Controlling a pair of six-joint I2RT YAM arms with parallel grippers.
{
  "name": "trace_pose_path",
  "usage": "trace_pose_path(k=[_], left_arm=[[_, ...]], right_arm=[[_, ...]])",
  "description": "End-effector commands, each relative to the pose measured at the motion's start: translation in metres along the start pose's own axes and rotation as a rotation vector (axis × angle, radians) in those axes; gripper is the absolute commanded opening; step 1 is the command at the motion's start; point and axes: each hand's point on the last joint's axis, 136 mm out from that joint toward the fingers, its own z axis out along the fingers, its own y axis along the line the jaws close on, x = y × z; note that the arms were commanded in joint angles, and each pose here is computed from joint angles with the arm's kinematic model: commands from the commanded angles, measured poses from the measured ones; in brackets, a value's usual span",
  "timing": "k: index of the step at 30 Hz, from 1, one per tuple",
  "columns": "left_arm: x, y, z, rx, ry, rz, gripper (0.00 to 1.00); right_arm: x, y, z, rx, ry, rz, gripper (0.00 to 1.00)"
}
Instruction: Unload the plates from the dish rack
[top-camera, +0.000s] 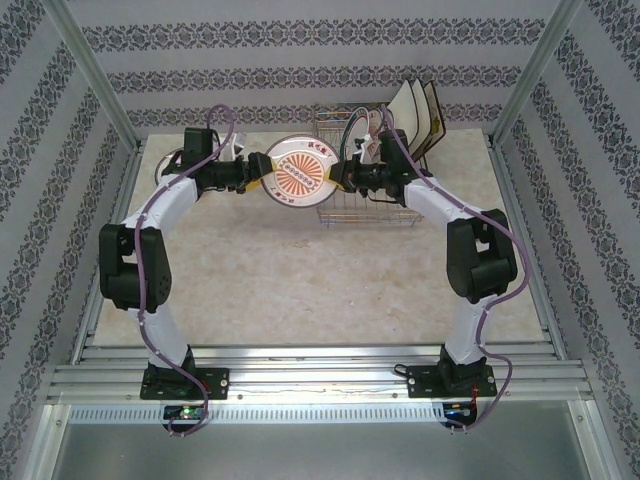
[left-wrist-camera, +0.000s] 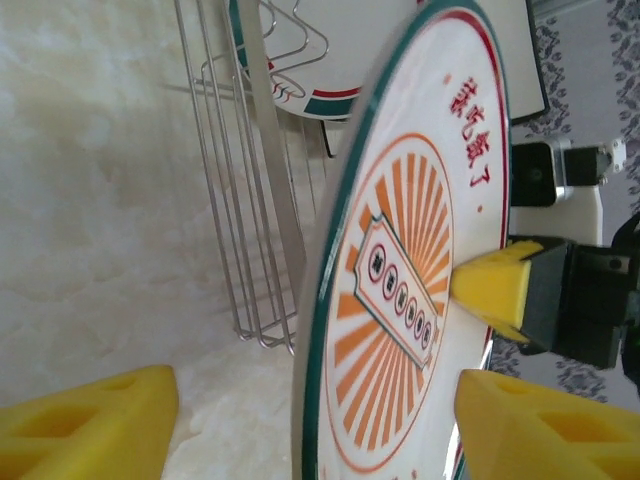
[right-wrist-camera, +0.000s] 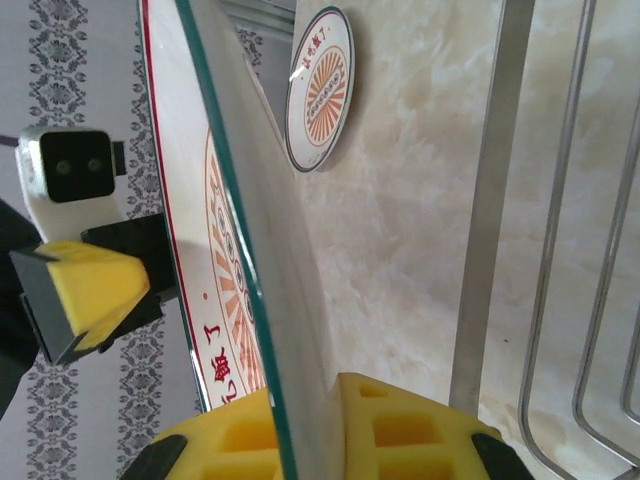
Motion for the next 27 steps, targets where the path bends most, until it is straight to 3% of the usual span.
trace_pose_path(k=[1, 3, 6, 8, 17, 19, 24, 27], left_arm=[[-0.002, -0.002, 0.003, 0.041, -0.002, 0.014, 0.5], [-0.002, -0.001, 0.002, 0.038, -0.004, 0.011, 0.38], [0.0, -0.004, 0.0, 0.043, -0.003, 0.02, 0.11], [0.002, -0.006, -0.002, 0.051, -0.003, 0.028, 0.0], [0.002, -0.016, -0.008, 0.079, -0.032, 0.063, 0.0], [0.001, -0.016, -0.009, 0.078, -0.041, 0.065, 0.0], [-0.003, -0.015, -0.012, 0.061, -0.059, 0.066, 0.0], [-0.007, -0.014, -0.015, 0.06, -0.078, 0.056, 0.0]], right_arm=[[-0.003, 0.043, -0.011, -0.043, -0.024, -0.111, 0.0], [-0.001, 0.043, -0.011, -0.029, -0.02, -0.118, 0.0], [0.0, 0.048, -0.011, -0.028, -0.017, -0.127, 0.0], [0.001, 0.049, -0.01, -0.029, -0.014, -0.129, 0.0], [0.003, 0.051, -0.006, -0.026, -0.003, -0.137, 0.0], [0.002, 0.049, -0.007, -0.013, -0.006, -0.138, 0.1], [-0.004, 0.043, -0.011, 0.018, -0.029, -0.135, 0.47], [-0.009, 0.042, -0.015, 0.04, -0.046, -0.139, 0.64]])
